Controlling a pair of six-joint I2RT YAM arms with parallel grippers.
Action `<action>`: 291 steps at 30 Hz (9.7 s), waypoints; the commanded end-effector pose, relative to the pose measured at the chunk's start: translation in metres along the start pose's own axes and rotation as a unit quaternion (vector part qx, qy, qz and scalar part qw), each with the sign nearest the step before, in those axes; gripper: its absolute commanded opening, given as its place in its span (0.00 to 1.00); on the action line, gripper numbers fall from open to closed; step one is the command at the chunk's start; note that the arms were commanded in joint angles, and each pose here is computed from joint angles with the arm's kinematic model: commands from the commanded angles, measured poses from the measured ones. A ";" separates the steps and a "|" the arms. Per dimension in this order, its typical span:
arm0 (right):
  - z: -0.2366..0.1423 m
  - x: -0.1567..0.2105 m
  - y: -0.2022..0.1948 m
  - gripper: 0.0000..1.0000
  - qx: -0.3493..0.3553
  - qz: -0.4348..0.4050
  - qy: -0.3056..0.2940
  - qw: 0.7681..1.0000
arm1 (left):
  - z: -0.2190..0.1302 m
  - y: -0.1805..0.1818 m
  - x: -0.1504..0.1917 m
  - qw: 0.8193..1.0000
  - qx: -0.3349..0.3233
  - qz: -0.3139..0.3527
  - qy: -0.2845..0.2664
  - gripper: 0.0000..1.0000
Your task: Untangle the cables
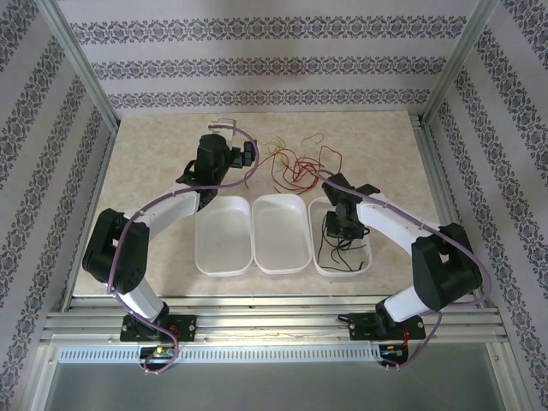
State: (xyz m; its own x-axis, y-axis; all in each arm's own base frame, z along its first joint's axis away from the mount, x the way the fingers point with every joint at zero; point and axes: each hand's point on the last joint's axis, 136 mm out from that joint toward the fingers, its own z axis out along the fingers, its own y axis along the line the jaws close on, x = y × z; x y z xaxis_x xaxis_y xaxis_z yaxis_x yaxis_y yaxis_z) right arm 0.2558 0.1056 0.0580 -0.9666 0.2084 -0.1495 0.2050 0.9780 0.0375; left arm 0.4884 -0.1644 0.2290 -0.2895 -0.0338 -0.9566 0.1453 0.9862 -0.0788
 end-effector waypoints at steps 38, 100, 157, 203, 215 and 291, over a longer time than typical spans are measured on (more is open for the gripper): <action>-0.090 -0.243 0.067 0.39 -0.150 0.006 -0.174 0.973 | 0.081 -0.066 0.045 0.961 0.129 0.032 0.242 0.99; -0.155 -0.249 0.109 0.04 -0.108 -0.083 -0.236 0.962 | 0.127 -0.100 0.104 0.919 0.200 -0.009 0.340 0.00; -0.145 -0.268 0.109 0.00 -0.096 -0.075 -0.245 0.962 | 0.121 -0.101 0.101 0.921 0.206 -0.012 0.331 0.00; -0.335 -0.032 0.126 0.00 -0.303 -0.180 -0.295 0.888 | 0.125 -0.096 0.107 0.924 0.193 -0.015 0.330 0.00; -0.241 -0.006 0.166 0.00 -0.325 -0.189 -0.174 0.910 | 0.124 -0.095 0.113 0.923 0.189 -0.025 0.334 0.00; -0.118 -0.072 0.092 0.50 -0.169 -0.078 -0.195 0.963 | 0.117 -0.097 0.094 0.928 0.194 -0.027 0.317 0.00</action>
State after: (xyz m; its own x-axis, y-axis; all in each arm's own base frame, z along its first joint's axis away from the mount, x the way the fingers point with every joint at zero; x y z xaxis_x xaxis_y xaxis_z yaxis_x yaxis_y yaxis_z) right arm 0.3149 0.2045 0.1898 -0.8534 0.0311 -0.5204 -0.1584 0.9356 0.3157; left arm 0.5515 -0.2855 0.0748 -0.8250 0.1747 -0.5375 0.3962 0.8570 -0.3296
